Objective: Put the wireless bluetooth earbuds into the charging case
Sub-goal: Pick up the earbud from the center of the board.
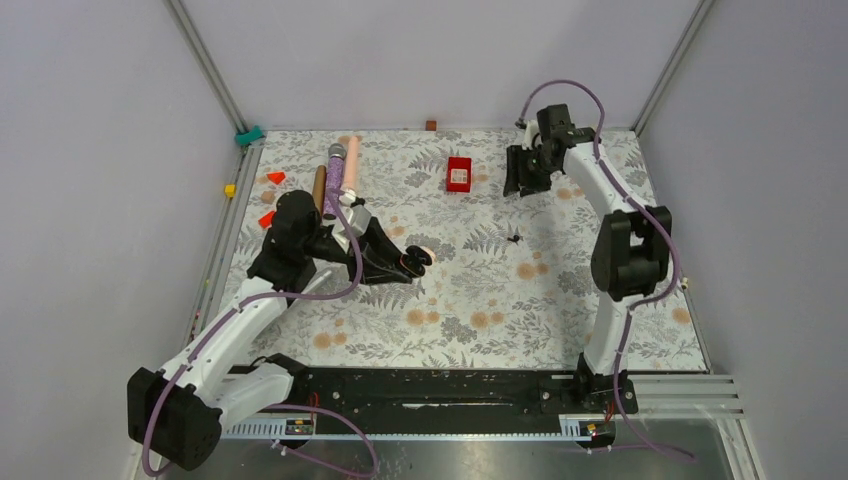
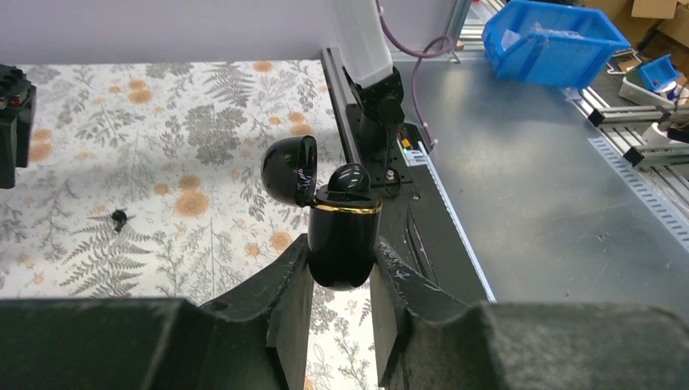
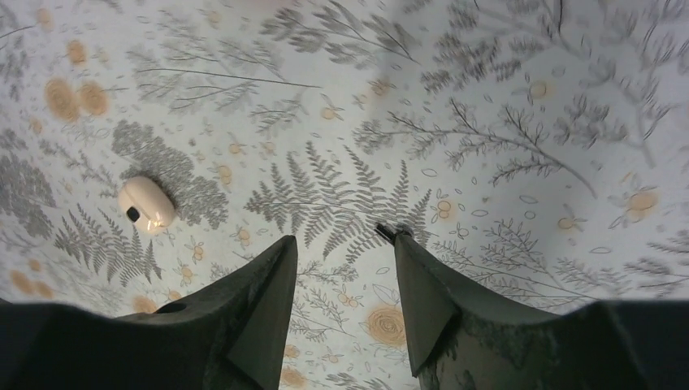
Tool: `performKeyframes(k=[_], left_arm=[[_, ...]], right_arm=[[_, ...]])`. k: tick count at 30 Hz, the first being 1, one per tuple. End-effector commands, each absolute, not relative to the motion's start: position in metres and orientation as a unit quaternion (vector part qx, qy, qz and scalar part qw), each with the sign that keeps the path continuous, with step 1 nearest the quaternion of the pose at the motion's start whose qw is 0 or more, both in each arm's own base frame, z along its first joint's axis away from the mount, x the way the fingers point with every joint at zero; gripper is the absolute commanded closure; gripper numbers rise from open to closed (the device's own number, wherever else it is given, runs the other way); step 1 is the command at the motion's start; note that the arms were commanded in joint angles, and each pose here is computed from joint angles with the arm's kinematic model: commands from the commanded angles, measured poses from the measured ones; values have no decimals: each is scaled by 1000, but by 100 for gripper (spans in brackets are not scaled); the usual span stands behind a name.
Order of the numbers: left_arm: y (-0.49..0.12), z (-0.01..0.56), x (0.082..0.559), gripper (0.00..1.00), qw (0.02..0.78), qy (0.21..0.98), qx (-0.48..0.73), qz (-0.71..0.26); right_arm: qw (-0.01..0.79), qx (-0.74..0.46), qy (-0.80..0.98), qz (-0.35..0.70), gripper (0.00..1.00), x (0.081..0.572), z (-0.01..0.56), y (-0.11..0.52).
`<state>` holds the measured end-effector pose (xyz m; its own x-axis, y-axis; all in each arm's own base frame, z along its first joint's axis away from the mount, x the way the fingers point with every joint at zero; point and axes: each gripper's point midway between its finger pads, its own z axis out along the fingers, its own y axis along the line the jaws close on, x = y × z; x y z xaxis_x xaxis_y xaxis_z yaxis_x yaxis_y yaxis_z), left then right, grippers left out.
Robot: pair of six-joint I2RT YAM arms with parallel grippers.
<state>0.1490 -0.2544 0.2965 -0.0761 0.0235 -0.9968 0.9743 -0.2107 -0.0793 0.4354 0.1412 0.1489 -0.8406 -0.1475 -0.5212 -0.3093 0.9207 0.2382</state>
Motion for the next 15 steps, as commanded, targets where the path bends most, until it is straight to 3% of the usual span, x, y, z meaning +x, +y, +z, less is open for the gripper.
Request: performKeyframes(k=[1, 8, 15], left_arm=[[-249, 289, 139, 100, 422, 449, 560, -554], [-251, 288, 134, 100, 417, 443, 563, -559], [-252, 289, 132, 100, 411, 444, 561, -566]], right_arm=[[157, -19, 962, 221, 46, 423, 121, 142], [136, -27, 982, 126, 46, 432, 80, 111], [74, -29, 992, 100, 51, 421, 48, 103]])
